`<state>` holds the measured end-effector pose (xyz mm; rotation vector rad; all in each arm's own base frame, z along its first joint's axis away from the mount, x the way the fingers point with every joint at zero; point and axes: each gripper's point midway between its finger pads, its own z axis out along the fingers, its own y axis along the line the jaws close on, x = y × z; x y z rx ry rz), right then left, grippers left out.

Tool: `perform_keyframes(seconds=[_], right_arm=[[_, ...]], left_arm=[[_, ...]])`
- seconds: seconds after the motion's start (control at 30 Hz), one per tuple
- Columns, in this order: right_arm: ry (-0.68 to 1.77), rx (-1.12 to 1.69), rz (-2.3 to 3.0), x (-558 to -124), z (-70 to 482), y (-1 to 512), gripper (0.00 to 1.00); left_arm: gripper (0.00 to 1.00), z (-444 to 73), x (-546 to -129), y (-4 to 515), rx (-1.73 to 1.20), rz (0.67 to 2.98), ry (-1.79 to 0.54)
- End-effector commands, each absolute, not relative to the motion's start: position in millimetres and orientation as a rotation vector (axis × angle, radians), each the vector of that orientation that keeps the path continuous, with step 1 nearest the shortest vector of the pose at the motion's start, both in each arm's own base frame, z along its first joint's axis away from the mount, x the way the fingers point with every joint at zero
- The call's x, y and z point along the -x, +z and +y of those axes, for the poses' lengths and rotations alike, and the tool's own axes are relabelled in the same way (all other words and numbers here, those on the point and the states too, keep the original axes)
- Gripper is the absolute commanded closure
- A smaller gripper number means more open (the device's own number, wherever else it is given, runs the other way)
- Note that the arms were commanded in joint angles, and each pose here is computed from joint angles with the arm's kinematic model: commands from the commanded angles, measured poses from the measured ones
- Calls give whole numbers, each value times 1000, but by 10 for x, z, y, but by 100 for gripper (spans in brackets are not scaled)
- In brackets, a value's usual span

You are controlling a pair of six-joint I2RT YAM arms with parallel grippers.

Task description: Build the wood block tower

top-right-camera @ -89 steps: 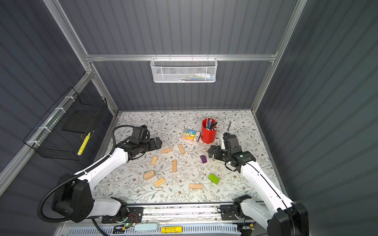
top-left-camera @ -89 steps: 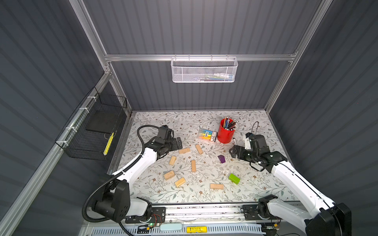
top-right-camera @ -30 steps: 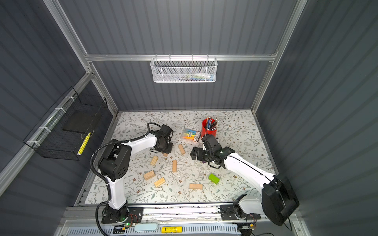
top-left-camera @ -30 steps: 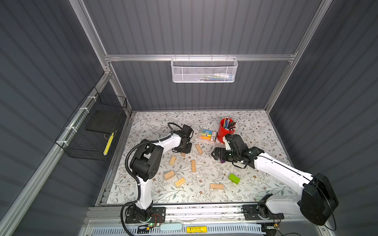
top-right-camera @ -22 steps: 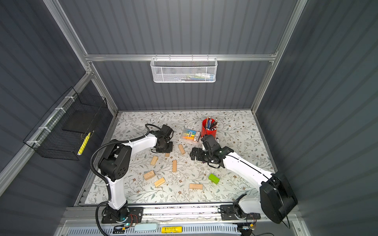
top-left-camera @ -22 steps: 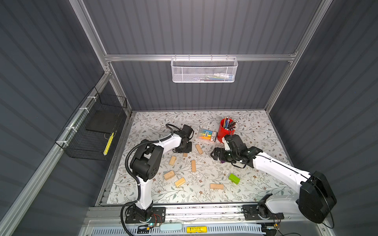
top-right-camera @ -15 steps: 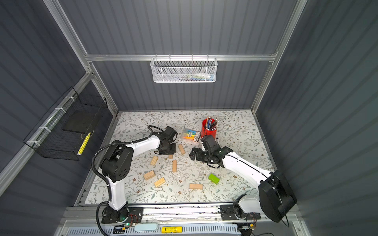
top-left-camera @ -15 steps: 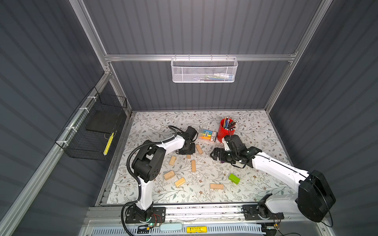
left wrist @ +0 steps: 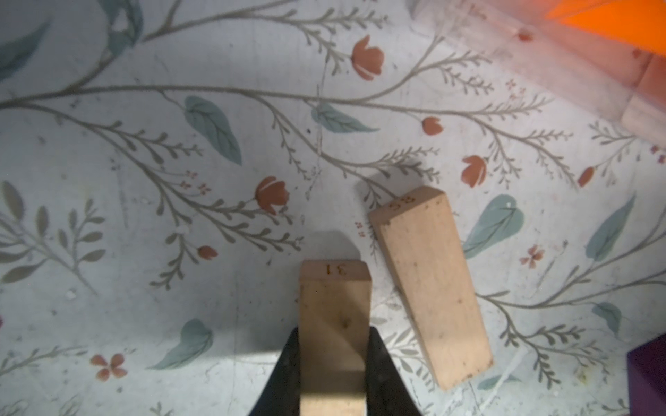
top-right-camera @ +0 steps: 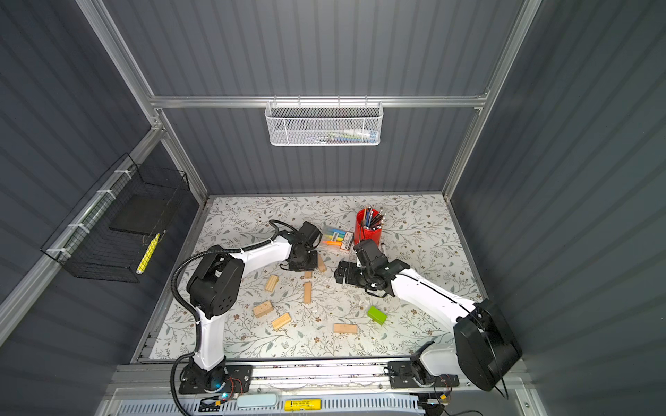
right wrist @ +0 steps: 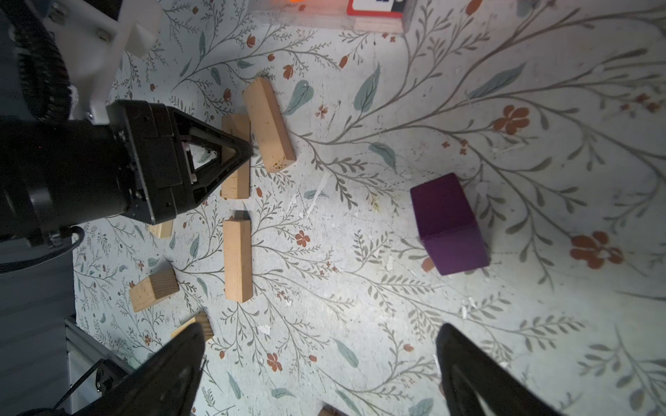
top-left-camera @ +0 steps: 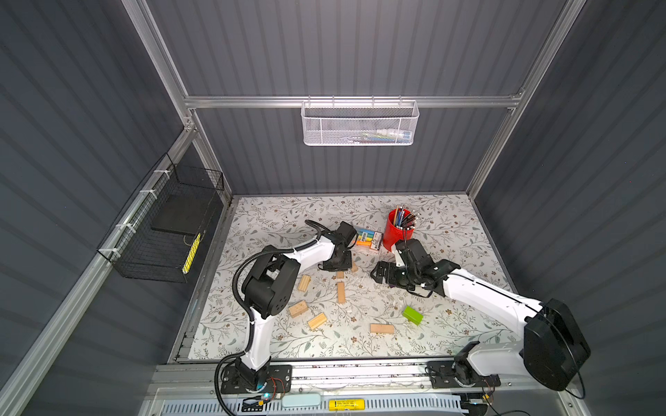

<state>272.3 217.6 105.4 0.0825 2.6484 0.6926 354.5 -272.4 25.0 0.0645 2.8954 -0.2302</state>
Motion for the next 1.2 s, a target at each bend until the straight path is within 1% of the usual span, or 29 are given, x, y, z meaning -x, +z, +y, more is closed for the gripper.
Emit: perform_keyframes(seconds=[0.0, 0.07, 0.1, 0.13, 0.37, 0.7, 0.83, 0.97, 1.17], right_arm=[[696, -90, 2660, -2695, 2179, 1006, 1], [700, -88, 2659, -2698, 2187, 1011, 1], [698, -86, 2659, -2702, 2187, 1015, 1], [698, -82, 2659, -2700, 2190, 1020, 1], [689, -70, 2655, -2708, 2183, 1045, 1], [659, 123, 2631, -2868, 2321, 1192, 1], [616, 180, 2658, -2984, 2392, 1154, 2], [628, 245, 2659, -3126, 2577, 1122, 7], [582, 332, 2677, -3307, 2769, 971, 19]], left_arm=[[75, -2657, -3433, 49, -47, 2967, -157], [72, -2662, -3434, 67, -46, 2962, -167], [67, -2682, -3439, 82, -51, 2958, -184], [65, -2693, -3434, 80, -56, 2960, -194], [60, -2701, -3451, 155, -88, 2952, -192], [54, -2592, -3466, 710, -95, 2827, -222], [53, -2431, -3372, 806, -72, 2785, -211], [53, -2275, -3343, 921, -20, 2742, -240], [53, -2064, -3313, 1043, 62, 2671, -308]])
